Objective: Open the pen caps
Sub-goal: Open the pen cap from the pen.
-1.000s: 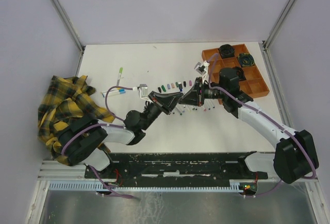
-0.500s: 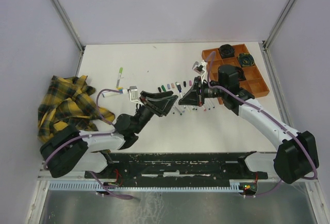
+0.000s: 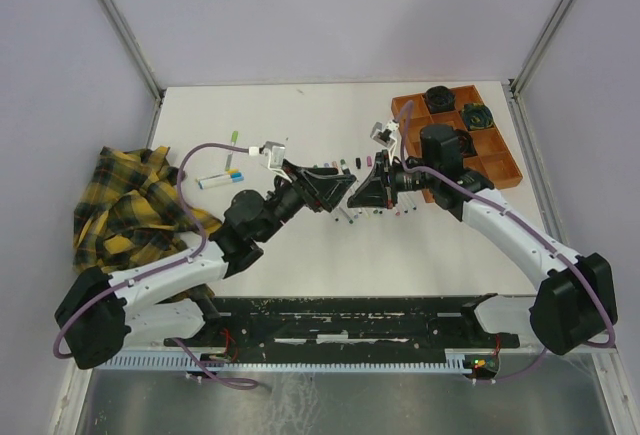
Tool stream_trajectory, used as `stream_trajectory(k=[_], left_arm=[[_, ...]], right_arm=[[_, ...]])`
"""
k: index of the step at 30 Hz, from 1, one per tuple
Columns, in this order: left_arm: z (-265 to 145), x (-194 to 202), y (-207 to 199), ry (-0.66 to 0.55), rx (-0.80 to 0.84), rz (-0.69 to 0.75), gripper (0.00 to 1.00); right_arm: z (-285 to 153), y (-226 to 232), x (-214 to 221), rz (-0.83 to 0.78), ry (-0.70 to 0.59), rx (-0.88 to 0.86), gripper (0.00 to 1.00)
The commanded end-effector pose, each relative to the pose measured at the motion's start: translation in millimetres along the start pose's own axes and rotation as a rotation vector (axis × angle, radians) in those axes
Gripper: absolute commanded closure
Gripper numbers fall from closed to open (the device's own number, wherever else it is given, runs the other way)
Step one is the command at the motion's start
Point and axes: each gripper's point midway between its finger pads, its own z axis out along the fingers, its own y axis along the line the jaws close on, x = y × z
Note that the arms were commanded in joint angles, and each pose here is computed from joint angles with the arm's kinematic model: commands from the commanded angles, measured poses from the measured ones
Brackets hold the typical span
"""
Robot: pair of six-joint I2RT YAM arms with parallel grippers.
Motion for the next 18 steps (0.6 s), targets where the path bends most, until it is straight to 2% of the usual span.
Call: stream_trajectory(k=[1,4,6,8,13,18], left_arm=[[9,6,-3,0.091,-0.001,0.028,0.24],[14,7,-3,0.118,-0.004,0.02,0.31],[17,9,-3,0.136,-0.001,0.018,0.45],[19,11,-2,0.15,0.001,0.014,0.52],[23,10,-2,0.161,0.01,0.005,0.58],[24,6,-1,0.157,0.014,-0.004,0.58]], right_arm=[[-1,7,-17,-0.071,-0.019,-0.029,1.0],[-1,6,-16,-0.068,-0.015,-0.029,1.0],[-1,6,-16,-0.069,-0.014,-0.028,1.0],[-1,6,-15,-0.068,-0.013,-0.029,1.0],[0,5,-14,-0.066,-0.01,-0.032,1.0],[0,4,-13,-0.061,-0.007,-0.033,1.0]])
